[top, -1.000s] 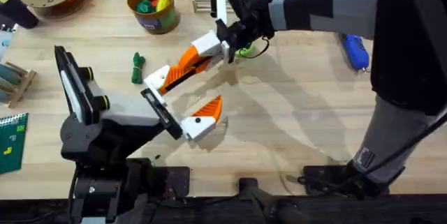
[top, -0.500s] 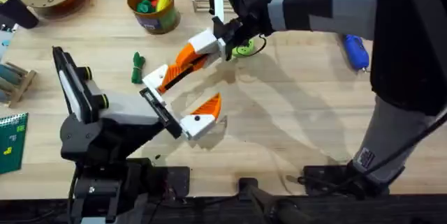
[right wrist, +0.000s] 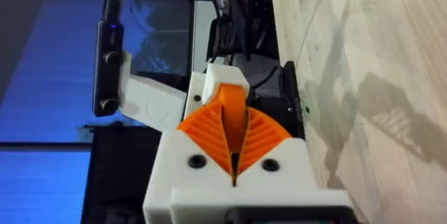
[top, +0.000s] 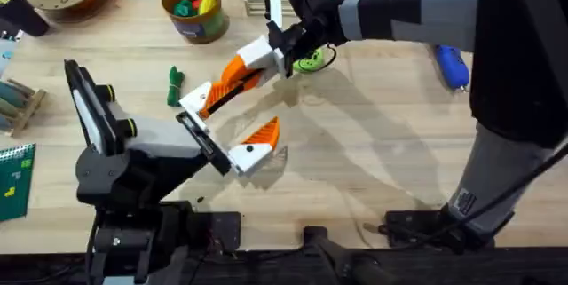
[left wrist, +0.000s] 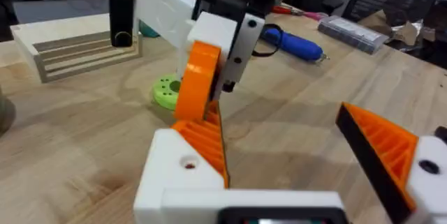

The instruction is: Pick up the gripper from the table and insert it into the empty holder that is missing its gripper. Then pick up a screw, insert it into the mounting hole, and use the screwdriver to tighten it. Finally, clean up the table by picking up the vegetable and placing it into the bucket.

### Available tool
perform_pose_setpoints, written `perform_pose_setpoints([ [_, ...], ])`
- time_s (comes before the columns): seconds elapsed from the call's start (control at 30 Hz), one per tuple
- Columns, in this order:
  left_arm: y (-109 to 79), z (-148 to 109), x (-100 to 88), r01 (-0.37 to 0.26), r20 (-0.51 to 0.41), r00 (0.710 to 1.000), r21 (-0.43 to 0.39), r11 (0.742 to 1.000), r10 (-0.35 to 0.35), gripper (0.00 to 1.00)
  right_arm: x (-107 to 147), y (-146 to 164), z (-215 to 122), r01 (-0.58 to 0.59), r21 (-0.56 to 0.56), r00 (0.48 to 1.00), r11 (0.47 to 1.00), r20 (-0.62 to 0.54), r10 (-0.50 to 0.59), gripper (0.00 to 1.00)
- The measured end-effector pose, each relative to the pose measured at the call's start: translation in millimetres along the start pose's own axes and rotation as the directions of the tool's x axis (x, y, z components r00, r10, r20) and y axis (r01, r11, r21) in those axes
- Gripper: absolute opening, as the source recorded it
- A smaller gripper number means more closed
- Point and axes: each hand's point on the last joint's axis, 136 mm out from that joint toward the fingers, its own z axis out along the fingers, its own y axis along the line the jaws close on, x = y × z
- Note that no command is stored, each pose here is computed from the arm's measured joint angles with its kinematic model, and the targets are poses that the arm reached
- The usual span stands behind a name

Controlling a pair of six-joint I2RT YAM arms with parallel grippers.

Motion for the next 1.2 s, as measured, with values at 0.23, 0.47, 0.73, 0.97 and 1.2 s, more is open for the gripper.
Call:
perform_pose_setpoints([
  [0.23, -2.1, 0.0, 0.6, 0.011, -0.003, 1.0, 0.012, 1.0, -0.011, 0.972, 2.8, -2.9, -3.7, -0.087, 0.009, 0.996, 0.996, 0.005, 0.087, 0.008],
  [0.47, -4.3, 0.4, 2.0, 0.023, -0.01, 1.0, 0.026, 0.999, -0.023, 0.972, 6.1, -4.9, -6.0, -0.134, 0.014, 0.991, 0.991, 0.006, 0.134, 0.008],
  [0.73, -4.4, 0.4, 2.0, 0.023, -0.01, 1.0, 0.027, 0.999, -0.023, 0.973, 6.1, -5.0, -5.7, -0.133, 0.014, 0.991, 0.991, 0.006, 0.133, 0.008],
  [0.97, -2.8, 0.4, 1.7, 0.03, -0.009, 1.0, 0.018, 0.999, -0.03, 0.973, 4.3, -5.6, -3.0, -0.133, 0.027, 0.991, 0.991, 0.008, 0.133, 0.008],
  [1.2, -1.0, 0.4, 1.4, 0.036, -0.007, 0.999, 0.007, 0.999, -0.036, 0.973, 4.1, -5.5, -0.3, -0.132, 0.033, 0.991, 0.991, 0.006, 0.132, 0.008],
])
